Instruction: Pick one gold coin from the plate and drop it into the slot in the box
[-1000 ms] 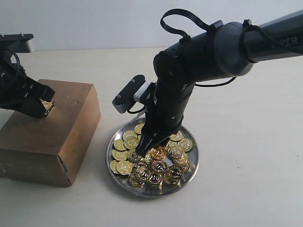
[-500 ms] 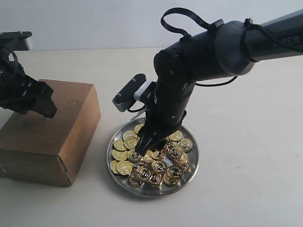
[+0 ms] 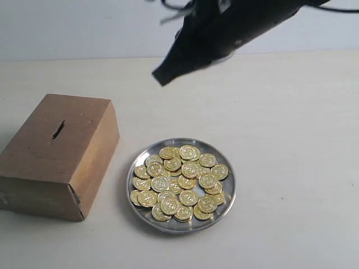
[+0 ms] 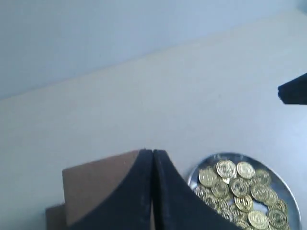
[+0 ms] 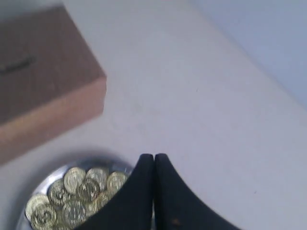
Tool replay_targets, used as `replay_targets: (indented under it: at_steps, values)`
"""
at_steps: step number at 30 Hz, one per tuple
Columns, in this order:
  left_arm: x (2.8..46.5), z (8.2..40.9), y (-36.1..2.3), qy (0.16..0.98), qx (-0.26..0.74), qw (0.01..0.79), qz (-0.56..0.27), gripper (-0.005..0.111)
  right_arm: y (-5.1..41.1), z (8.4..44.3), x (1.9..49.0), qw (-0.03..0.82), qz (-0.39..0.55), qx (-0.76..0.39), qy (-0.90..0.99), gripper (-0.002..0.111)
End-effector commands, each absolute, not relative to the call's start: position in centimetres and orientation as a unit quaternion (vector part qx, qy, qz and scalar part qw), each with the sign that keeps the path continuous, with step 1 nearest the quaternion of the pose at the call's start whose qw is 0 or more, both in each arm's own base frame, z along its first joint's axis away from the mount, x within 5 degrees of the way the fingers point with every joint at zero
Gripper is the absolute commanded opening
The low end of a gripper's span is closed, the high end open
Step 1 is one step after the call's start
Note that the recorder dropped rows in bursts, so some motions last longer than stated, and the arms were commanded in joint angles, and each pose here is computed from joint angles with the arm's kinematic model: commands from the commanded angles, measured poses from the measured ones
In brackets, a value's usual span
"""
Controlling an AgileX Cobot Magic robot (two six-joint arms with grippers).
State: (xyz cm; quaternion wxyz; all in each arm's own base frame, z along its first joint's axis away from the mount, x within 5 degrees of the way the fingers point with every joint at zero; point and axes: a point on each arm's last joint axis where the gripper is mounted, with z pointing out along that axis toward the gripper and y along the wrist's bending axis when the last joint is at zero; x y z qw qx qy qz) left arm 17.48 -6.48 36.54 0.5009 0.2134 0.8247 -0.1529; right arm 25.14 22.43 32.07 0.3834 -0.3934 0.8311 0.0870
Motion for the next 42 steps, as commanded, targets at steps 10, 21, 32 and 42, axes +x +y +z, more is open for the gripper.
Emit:
replay_targets:
  at_steps: [10,21,32,42]
  values:
    - [6.8,29.7,-3.3,0.711,0.063,0.666,-0.217,0.0,8.2,36.0,9.4,0.624,0.195,-0.298,0.696,0.0]
    - [6.1,21.0,-2.8,0.742,0.017,0.63,-0.231,0.0,3.2,28.5,3.7,0.686,0.306,-0.201,0.629,0.0]
    - [5.4,20.0,-2.9,0.73,0.074,0.65,-0.198,0.0,3.8,21.1,4.2,0.643,0.343,-0.17,0.663,0.0]
    - [5.3,20.0,-3.2,0.733,0.035,0.629,-0.255,0.0,3.7,20.0,4.2,0.619,0.297,-0.202,0.698,0.0]
